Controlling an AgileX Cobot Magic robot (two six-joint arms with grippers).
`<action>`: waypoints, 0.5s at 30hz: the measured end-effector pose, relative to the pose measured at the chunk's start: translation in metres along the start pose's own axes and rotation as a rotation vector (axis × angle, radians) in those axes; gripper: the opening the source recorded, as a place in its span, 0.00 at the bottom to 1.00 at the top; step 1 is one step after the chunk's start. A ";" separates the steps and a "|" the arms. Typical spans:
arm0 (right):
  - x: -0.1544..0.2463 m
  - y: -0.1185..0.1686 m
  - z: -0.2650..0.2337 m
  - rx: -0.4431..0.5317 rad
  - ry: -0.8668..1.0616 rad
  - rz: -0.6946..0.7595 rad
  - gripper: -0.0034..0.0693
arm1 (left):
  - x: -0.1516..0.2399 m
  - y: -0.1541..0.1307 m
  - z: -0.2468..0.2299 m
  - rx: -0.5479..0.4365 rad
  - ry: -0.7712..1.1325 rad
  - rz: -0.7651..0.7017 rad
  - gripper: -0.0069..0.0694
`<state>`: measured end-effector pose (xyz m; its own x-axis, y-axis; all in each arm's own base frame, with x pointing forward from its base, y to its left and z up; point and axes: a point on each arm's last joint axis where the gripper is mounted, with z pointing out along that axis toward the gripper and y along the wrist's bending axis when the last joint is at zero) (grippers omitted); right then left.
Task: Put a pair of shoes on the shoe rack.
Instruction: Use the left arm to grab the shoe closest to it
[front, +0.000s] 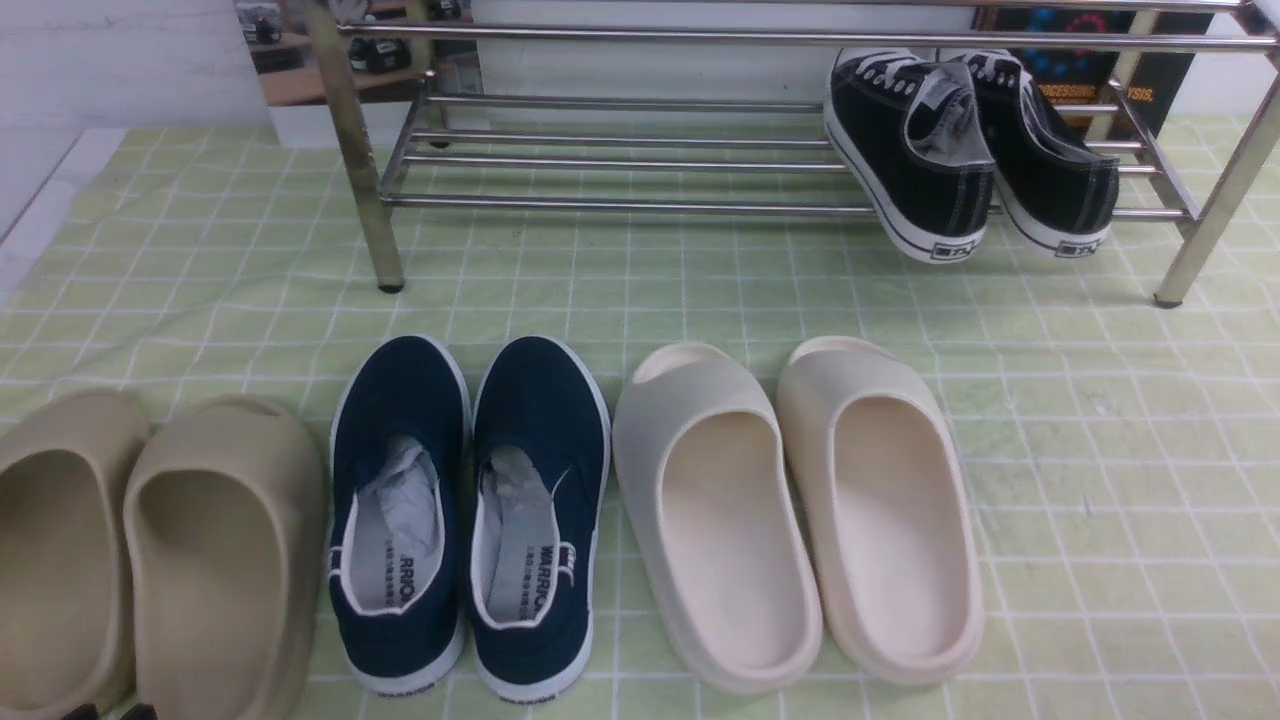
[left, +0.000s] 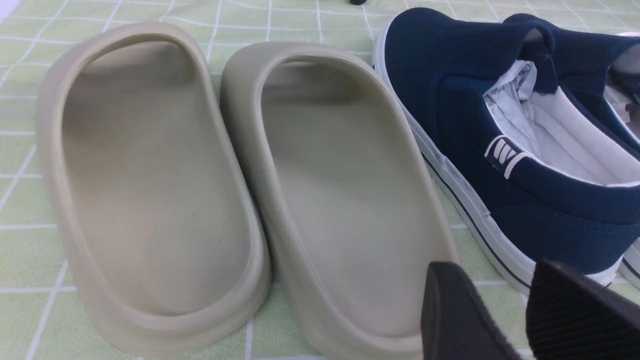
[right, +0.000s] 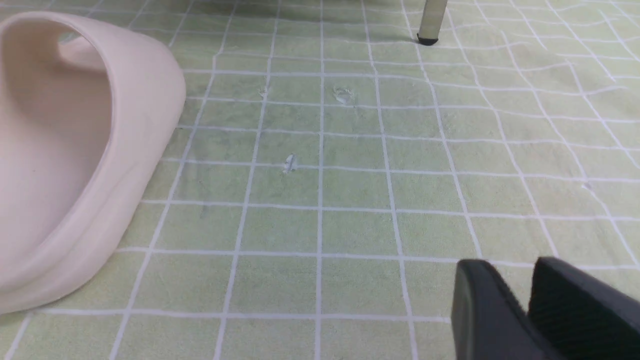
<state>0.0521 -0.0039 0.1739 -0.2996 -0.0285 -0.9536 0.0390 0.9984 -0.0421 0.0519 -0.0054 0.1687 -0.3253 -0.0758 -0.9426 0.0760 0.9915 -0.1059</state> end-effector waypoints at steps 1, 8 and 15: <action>0.000 0.000 0.000 0.000 0.000 0.000 0.11 | 0.000 0.000 0.000 0.000 0.000 0.000 0.40; 0.000 0.000 0.000 0.000 0.000 0.001 0.05 | 0.000 0.000 0.000 0.000 0.000 0.000 0.40; 0.000 0.000 0.000 0.000 0.000 0.001 0.04 | 0.000 0.000 0.000 0.000 0.000 0.000 0.40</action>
<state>0.0521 -0.0039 0.1739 -0.2996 -0.0276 -0.9537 0.0393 0.9984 -0.0412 0.0519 -0.0054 0.1687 -0.3253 -0.0758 -0.9426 0.0760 0.9915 -0.1059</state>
